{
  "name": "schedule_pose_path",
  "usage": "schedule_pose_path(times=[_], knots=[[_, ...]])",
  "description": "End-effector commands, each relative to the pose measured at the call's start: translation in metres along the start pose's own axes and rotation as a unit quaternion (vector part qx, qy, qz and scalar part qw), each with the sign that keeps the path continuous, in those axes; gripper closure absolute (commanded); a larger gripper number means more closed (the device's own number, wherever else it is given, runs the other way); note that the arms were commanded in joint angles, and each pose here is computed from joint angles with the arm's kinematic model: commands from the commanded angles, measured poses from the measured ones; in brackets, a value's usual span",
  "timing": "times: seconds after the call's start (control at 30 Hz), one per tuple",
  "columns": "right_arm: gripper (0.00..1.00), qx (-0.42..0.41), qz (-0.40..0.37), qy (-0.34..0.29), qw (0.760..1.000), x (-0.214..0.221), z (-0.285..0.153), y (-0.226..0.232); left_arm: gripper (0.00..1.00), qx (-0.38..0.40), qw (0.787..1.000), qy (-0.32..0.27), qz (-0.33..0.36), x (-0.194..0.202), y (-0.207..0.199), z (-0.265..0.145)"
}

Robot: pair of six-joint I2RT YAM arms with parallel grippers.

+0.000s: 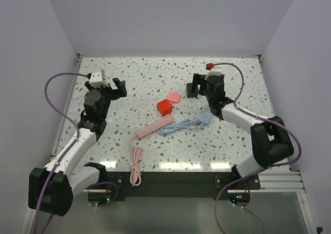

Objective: Insert the plug

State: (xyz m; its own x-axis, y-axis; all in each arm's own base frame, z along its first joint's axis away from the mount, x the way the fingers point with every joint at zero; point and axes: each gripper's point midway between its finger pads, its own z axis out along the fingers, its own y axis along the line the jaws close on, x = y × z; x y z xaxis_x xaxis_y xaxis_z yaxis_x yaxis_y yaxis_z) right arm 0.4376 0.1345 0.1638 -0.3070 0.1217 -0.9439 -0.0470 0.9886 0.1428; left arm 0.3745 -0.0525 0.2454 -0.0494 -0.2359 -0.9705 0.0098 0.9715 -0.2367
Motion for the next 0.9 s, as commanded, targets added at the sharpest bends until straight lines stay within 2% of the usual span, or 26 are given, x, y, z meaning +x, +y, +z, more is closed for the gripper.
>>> schedule_pose_path(times=[0.0, 0.23, 0.5, 0.87], knots=[[0.01, -0.005, -0.019, 0.024, 1.0, 0.007, 0.016, 0.011, 0.0, 0.049, 0.998, -0.033, 0.011, -0.02, -0.029, 0.004], [0.01, 0.01, -0.042, 0.059, 0.997, 0.031, 0.046, 0.016, 0.0, 0.07, 0.997, -0.019, 0.015, -0.011, -0.041, 0.01], [0.01, 0.029, -0.065, 0.098, 0.993, 0.054, 0.062, 0.012, 0.0, 0.092, 0.995, -0.006, 0.028, -0.002, -0.055, 0.016], [0.01, 0.049, -0.077, 0.122, 0.988, 0.068, 0.078, 0.009, 0.0, 0.114, 0.992, 0.014, 0.043, 0.014, -0.074, 0.023]])
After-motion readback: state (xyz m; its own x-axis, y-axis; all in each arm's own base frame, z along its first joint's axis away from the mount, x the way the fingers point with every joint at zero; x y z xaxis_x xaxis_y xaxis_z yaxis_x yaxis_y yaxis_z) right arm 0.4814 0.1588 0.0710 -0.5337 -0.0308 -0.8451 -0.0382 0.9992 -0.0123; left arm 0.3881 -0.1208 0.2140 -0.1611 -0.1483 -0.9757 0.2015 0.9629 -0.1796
